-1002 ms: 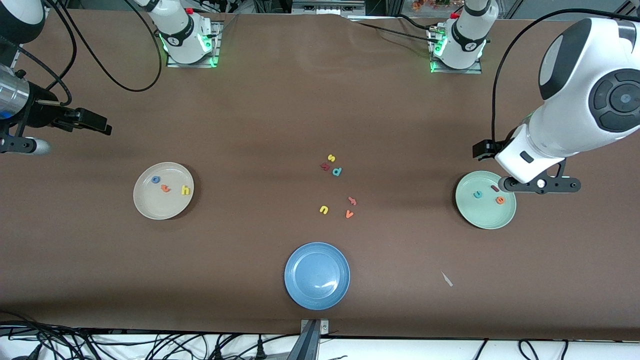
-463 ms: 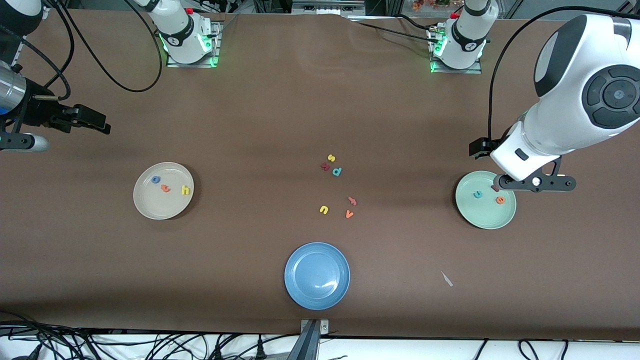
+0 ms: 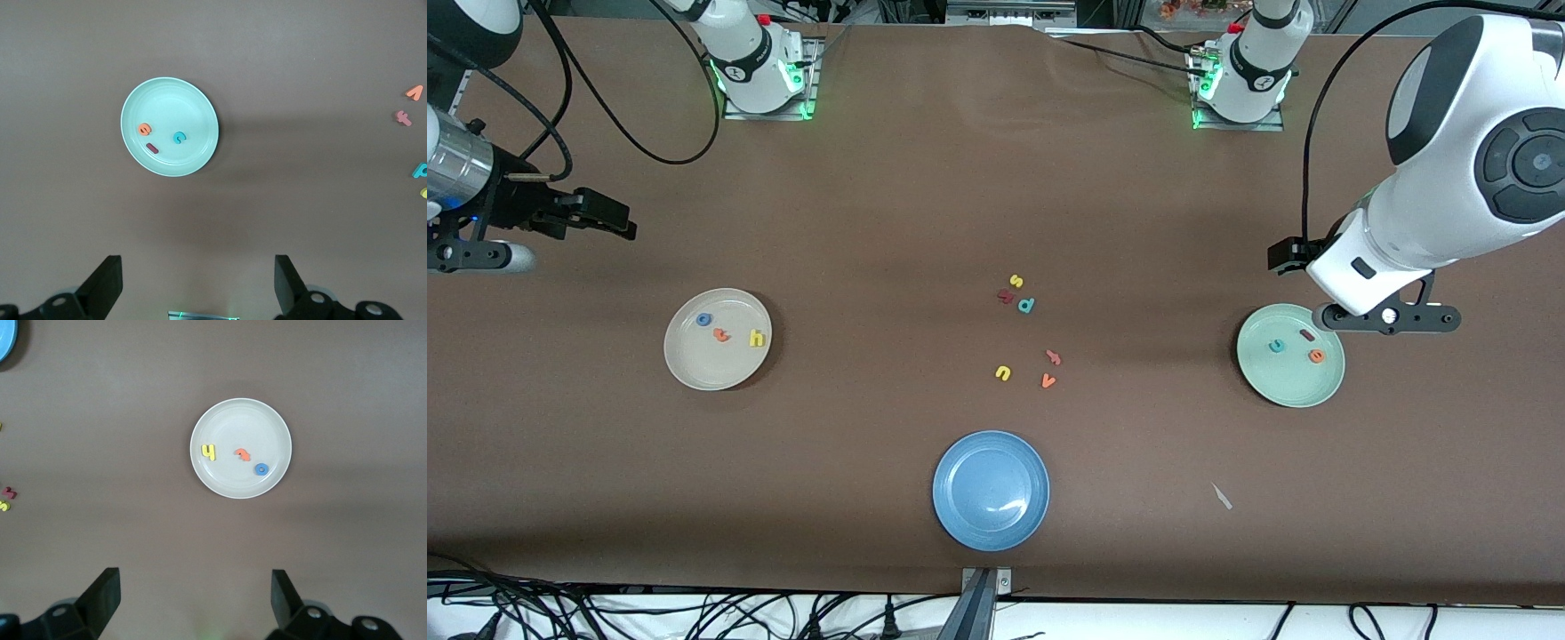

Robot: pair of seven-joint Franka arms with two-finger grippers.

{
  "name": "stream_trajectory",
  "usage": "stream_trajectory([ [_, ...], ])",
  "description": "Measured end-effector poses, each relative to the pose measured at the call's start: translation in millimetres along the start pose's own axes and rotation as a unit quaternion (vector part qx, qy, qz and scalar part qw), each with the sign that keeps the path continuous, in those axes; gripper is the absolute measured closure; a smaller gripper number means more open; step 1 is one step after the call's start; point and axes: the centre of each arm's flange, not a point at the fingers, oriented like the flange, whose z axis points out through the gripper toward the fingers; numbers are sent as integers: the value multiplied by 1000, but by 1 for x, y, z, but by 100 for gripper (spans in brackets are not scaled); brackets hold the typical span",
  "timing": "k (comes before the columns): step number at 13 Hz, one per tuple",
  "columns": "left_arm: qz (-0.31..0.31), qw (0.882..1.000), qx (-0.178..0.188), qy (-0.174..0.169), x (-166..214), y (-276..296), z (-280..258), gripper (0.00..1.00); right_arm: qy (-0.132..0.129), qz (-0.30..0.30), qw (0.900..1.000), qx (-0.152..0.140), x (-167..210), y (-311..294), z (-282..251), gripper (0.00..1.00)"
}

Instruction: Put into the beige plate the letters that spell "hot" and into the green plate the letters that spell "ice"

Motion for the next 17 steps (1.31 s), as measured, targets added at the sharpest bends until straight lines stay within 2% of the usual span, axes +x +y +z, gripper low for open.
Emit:
stream_trajectory([
  [14,-7,1000,0,0,0,-8,-1,0,4,0,1000,-2,0,1,-3,0],
  [15,-7,1000,-3,0,0,-8,-1,0,4,0,1000,-2,0,1,-3,0],
  [17,-4,999,-48,-3,0,-6,-4,0,4,0,1000,-3,0,1,-3,0],
])
